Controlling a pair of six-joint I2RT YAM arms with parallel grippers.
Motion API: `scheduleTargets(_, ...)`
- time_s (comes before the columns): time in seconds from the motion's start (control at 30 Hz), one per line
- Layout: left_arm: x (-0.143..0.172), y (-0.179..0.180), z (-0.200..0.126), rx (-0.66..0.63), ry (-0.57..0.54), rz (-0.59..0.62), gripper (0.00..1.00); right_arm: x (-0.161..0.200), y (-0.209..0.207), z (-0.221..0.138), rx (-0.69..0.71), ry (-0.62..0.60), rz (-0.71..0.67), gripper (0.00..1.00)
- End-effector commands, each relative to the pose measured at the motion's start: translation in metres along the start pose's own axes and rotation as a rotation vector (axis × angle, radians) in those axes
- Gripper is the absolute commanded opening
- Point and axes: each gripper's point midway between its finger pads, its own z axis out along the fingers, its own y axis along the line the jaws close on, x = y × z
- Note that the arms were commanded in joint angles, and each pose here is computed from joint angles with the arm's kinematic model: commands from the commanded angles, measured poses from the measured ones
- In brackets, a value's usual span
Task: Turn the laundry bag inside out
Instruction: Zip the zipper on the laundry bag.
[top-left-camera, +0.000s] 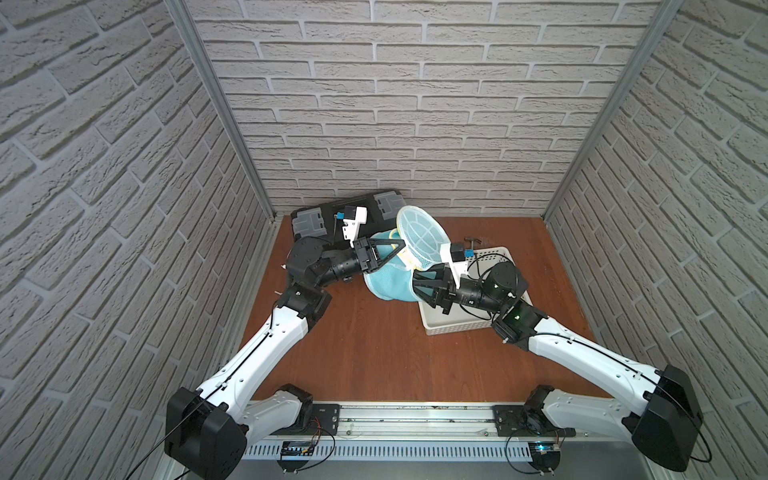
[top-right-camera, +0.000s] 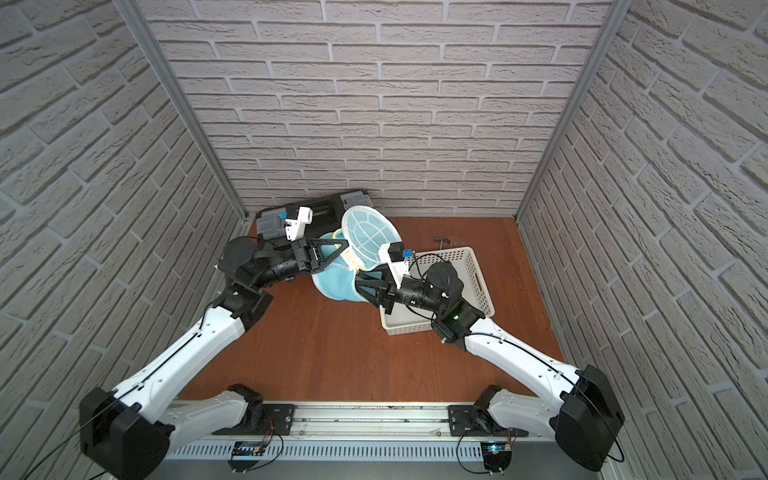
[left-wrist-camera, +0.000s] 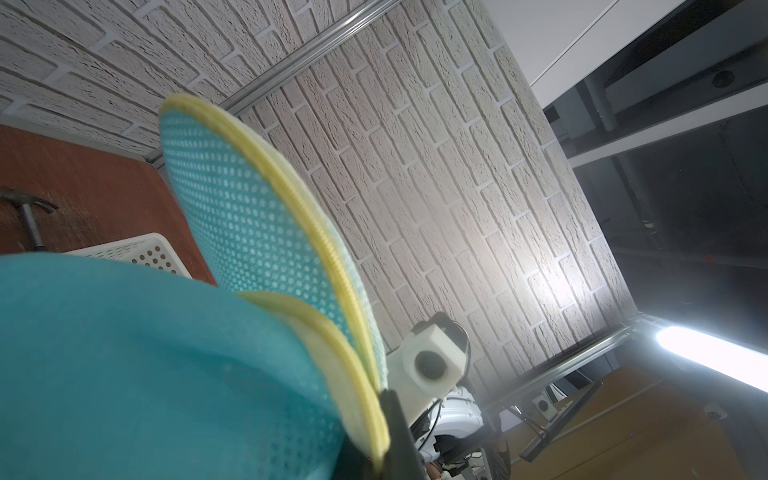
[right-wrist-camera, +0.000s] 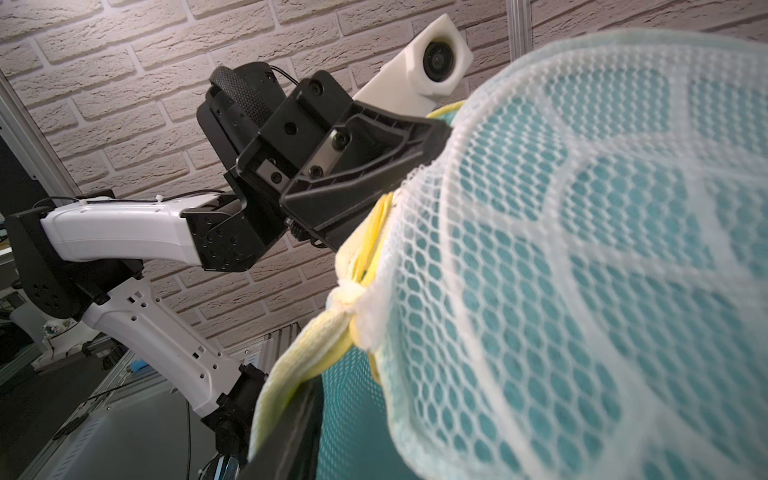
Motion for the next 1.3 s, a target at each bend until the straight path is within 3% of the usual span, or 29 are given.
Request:
scheduleTargets(0.0,-0.003,-0.026,0.002,0.074,0.008,0.080,0.00,-0.036,0.013,-0.009,-0.005,-0.112,-0.095,0.39)
scheduleTargets(0.53,-0.001,-0.029,0.004,0.085,0.022,0.084,0.00,-0.042,0.010,-0.011,0.016,-0.131,-0.092,0.25)
scheduleTargets(0.83,0.000,-0.029,0.006,0.086,0.029,0.084,0.00,-0.042,0.009,-0.013,0.021,-0.149,-0.082,0.03)
scheduleTargets(1.27,-0.006,-0.034,0.000,0.058,0.032,0.112,0.00,0.001,0.000,-0.032,0.109,0.010,-0.113,0.03)
